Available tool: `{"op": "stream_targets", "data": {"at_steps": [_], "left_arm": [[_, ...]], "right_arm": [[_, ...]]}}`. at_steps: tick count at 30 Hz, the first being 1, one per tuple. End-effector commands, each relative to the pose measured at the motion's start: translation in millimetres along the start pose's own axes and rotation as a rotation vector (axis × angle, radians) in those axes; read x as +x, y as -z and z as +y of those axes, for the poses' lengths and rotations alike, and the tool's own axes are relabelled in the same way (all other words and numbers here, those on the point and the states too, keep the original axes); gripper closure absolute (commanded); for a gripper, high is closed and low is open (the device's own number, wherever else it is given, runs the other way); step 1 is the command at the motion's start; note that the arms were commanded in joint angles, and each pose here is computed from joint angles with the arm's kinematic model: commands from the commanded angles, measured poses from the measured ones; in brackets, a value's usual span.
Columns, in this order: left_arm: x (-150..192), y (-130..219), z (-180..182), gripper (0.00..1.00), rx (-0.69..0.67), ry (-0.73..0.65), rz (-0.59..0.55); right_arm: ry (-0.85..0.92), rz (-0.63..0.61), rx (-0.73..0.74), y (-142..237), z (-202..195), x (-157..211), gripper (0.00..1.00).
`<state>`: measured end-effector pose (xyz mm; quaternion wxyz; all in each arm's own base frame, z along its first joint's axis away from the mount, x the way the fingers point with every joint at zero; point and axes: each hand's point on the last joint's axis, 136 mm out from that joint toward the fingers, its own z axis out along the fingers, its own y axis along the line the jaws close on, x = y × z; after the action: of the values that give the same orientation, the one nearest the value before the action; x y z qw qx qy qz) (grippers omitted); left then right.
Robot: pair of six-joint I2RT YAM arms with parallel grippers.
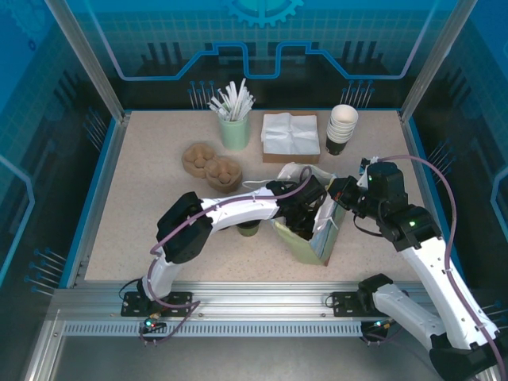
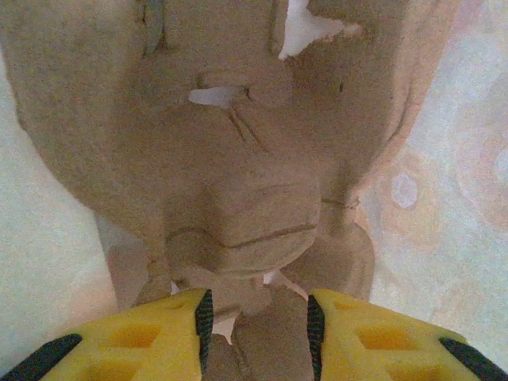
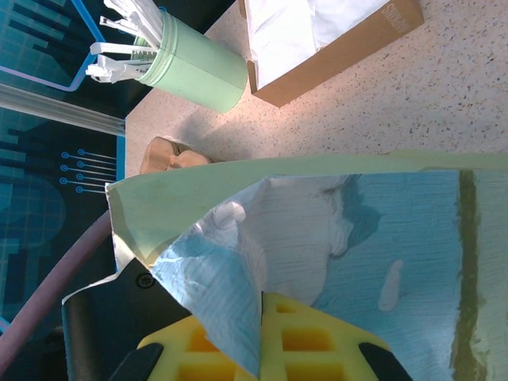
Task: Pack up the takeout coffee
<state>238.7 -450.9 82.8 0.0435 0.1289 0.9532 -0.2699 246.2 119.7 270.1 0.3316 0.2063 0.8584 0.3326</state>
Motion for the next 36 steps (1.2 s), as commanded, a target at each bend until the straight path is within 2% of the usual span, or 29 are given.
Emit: {"op": "stream_targets", "data": {"at_steps": [1, 7, 13, 25, 36], "left_arm": [[14.1, -26.5, 20.4, 0.61, -0.034, 0.000, 0.084], [18.2, -37.8, 23.7, 0.61, -0.036, -0.003, 0.110], [10.7, -22.3, 16.9, 0.60, -0.041, -0.027, 0.079], [-14.8, 88.8, -12.7, 0.56, -0.070, -0.069, -0.138], [-14.6, 168.6, -40.1, 0.55, 0.022, -0.091, -0.286]], "right_arm": [[0.032, 0.015, -0.085, 1.4, 19.2, 1.5, 1.00], [0.027, 0.023, -0.082, -0.2, 19.0, 2.4, 1.00], [0.029, 0.010, -0.079, 3.5, 19.0, 0.6, 1.00], [0.088, -0.053, 0.012, 20.6, 8.9, -11.0, 1.00], [0.136, -0.076, 0.036, 27.8, 13.5, -20.3, 1.00]]}}
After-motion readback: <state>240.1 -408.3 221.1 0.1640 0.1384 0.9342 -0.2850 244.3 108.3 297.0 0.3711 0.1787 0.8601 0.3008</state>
